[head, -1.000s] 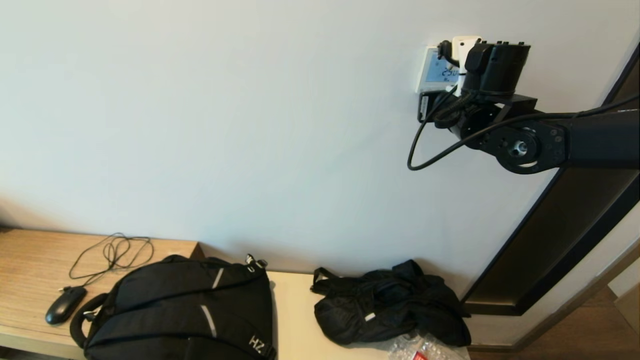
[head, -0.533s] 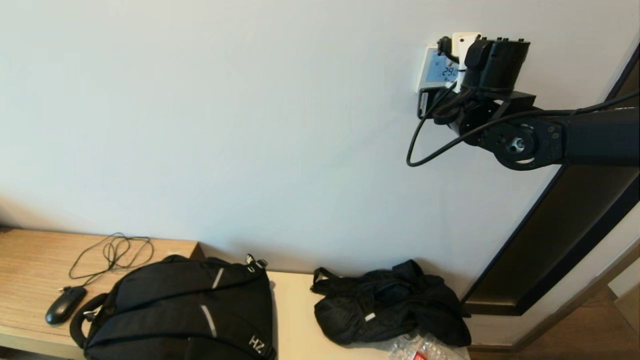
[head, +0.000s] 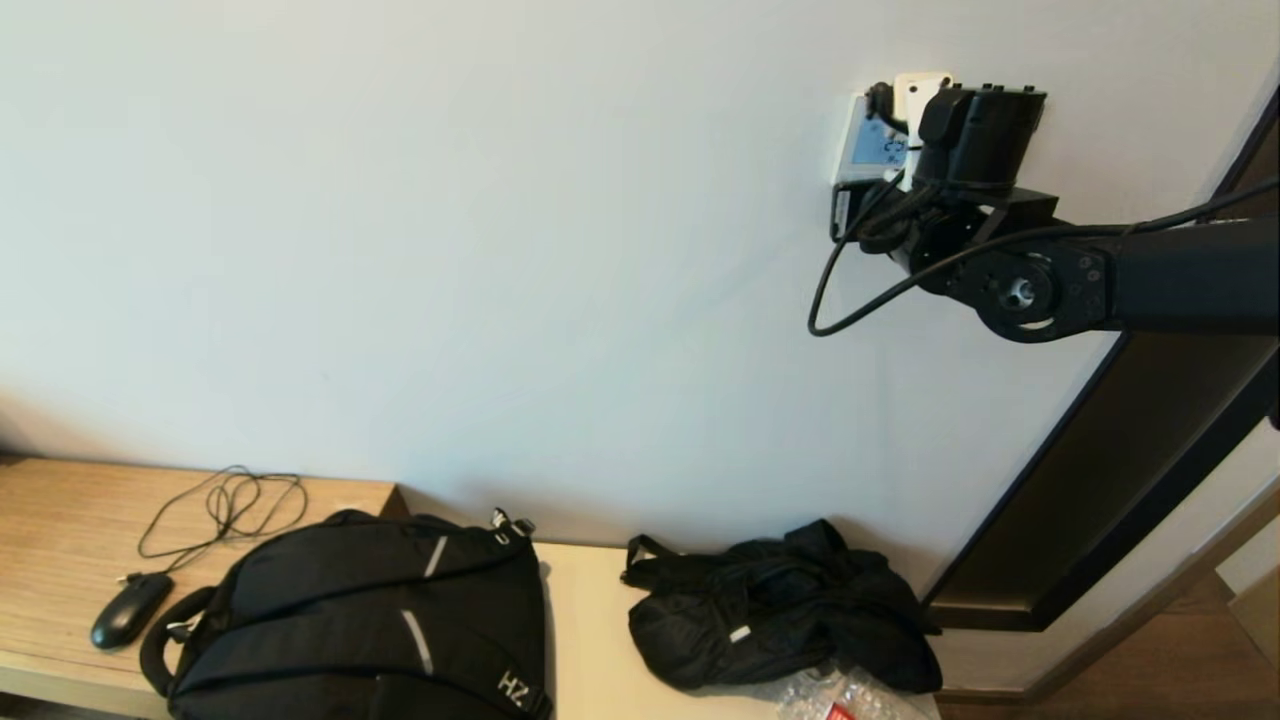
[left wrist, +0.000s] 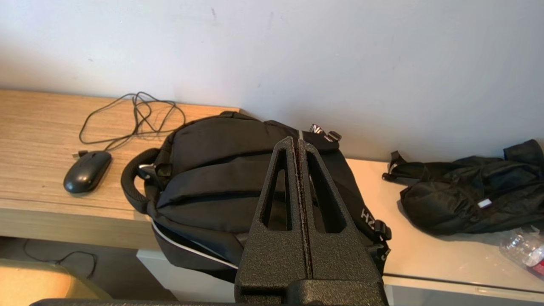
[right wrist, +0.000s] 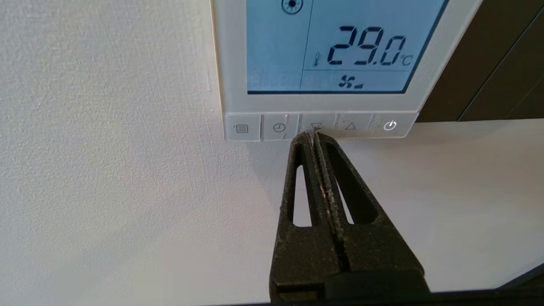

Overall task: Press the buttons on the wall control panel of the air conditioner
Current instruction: Press the temperature decrease button

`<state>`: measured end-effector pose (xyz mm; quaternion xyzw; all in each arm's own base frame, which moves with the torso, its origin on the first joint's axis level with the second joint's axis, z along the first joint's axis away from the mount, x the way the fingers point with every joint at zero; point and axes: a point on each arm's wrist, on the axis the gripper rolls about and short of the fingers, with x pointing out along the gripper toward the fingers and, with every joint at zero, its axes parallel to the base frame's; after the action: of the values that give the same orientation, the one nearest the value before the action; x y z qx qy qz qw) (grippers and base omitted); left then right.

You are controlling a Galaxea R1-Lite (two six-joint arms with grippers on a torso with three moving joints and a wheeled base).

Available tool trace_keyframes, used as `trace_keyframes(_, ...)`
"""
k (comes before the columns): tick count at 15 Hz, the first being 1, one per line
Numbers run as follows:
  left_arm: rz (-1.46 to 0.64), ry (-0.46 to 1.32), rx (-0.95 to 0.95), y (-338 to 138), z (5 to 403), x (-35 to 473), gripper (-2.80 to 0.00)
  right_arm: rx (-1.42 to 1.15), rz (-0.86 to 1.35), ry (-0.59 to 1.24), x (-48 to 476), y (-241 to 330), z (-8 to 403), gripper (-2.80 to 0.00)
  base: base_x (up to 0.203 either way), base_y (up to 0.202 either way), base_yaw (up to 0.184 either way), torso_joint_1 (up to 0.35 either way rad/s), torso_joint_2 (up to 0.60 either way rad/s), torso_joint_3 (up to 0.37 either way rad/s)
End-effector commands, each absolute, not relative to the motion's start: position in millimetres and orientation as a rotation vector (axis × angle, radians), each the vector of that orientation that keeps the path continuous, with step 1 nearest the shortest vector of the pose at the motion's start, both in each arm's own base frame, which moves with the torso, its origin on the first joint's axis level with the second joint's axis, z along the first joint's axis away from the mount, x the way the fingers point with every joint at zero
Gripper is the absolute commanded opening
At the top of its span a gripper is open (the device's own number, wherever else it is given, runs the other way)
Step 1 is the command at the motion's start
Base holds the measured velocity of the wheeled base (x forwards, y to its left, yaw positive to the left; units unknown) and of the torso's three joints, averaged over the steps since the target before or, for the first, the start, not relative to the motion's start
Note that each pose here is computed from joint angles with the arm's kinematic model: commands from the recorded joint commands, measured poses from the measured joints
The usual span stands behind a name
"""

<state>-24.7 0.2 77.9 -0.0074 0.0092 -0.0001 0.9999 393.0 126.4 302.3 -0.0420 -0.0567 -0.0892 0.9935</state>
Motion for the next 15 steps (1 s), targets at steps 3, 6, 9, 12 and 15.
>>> trace_keyframes(3,0.0,0.017,-0.015,0.2,77.8,-24.8,-2.8,-0.087,-0.19,-0.11,396.9,124.0,299.4,-2.8,0.0,0.0,0.0,0.0,0.0,0.0)
trace_keyframes(6,0.0,0.017,-0.015,0.2,77.8,-24.8,-2.8,-0.083,-0.19,-0.118,396.5,124.1,302.2,-2.8,0.0,0.0,0.0,0.0,0.0,0.0)
trace_keyframes(9,0.0,0.017,-0.015,0.2,77.8,-24.8,-2.8,-0.083,-0.189,-0.119,392.9,123.0,303.9,-2.8,0.0,0.0,0.0,0.0,0.0,0.0)
trace_keyframes(12,0.0,0.017,-0.015,0.2,77.8,-24.8,-2.8,-0.083,-0.184,-0.119,390.1,124.6,304.8,-2.8,0.0,0.0,0.0,0.0,0.0,0.0)
trace_keyframes(15,0.0,0.017,-0.015,0.2,77.8,-24.8,-2.8,-0.082,-0.185,-0.12,389.1,123.5,306.1,-2.8,0.0,0.0,0.0,0.0,0.0,0.0)
